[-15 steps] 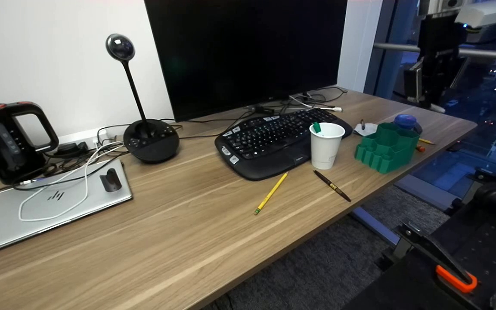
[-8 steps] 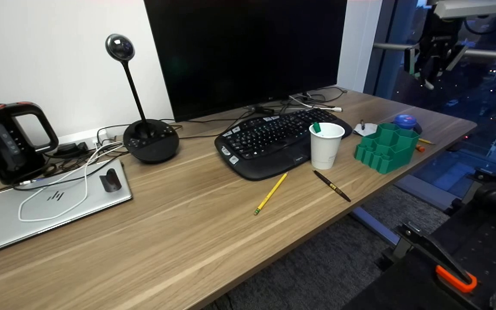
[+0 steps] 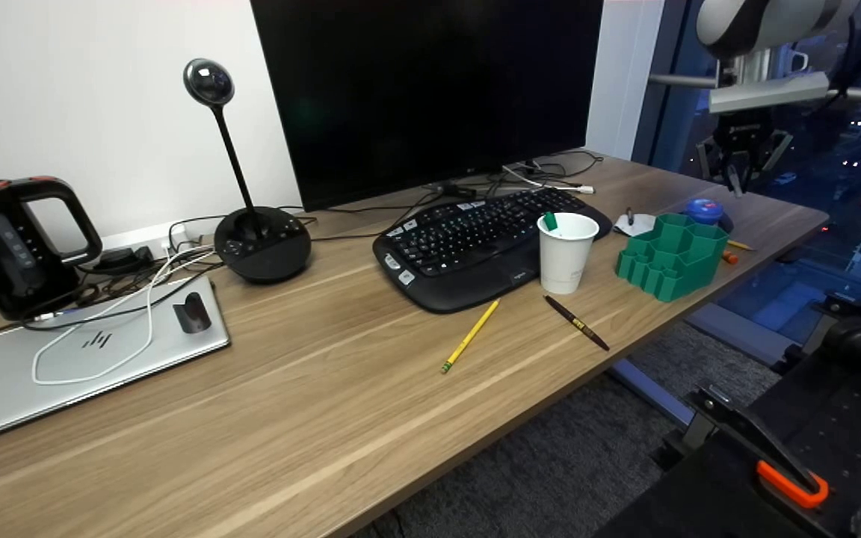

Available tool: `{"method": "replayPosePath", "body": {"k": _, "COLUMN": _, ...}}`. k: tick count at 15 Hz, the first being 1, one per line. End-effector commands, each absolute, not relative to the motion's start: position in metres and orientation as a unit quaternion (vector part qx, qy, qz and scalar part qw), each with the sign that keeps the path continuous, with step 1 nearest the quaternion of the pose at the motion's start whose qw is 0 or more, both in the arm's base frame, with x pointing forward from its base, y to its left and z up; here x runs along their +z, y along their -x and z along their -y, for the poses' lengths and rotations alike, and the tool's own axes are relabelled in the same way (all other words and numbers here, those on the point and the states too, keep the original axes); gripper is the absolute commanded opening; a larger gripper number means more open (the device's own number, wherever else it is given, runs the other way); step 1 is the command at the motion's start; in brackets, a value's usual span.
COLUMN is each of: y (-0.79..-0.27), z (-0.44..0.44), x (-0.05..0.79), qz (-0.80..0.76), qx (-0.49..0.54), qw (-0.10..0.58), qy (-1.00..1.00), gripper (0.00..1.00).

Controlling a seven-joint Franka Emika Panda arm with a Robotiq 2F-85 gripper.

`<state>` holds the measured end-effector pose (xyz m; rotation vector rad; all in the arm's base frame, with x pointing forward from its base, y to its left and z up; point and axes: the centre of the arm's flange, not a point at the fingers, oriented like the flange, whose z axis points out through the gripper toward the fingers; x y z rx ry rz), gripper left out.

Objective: Move the right marker to the right

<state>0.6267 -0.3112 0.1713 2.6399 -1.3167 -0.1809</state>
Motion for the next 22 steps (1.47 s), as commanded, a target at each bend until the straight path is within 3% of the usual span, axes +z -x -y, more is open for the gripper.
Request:
{"method": "replayPosePath", "body": {"k": 1, "y": -0.684, "z": 0.36, "x": 0.13, "qz": 0.485, "qx": -0.092, "qw": 0.105, "qy": -0.863, "gripper": 0.05}}
{"method": "replayPosePath", "body": {"k": 9, "y": -0.68, "z": 0.414, "x": 0.107, "qz": 0.528, "qx": -0.162, "qw": 0.11, "qy": -0.827, "gripper": 0.05}}
{"method": "replayPosePath", "body": {"k": 18, "y": -0.686, "z": 0.396, "x": 0.056, "qz": 0.522, "qx": -0.167, "qw": 0.132, "qy": -0.826, "gripper": 0.05}}
{"method": "replayPosePath", "body": {"k": 19, "y": -0.685, "z": 0.395, "x": 0.061, "qz": 0.52, "qx": -0.168, "qw": 0.132, "qy": -0.827, "gripper": 0.34}}
{"method": "replayPosePath", "body": {"k": 20, "y": -0.685, "z": 0.393, "x": 0.064, "qz": 0.518, "qx": -0.17, "qw": 0.129, "qy": -0.828, "gripper": 0.46}}
{"method": "replayPosePath", "body": {"k": 22, "y": -0.683, "z": 0.388, "x": 0.078, "qz": 0.511, "qx": -0.171, "qw": 0.122, "qy": -0.834, "gripper": 0.58}}
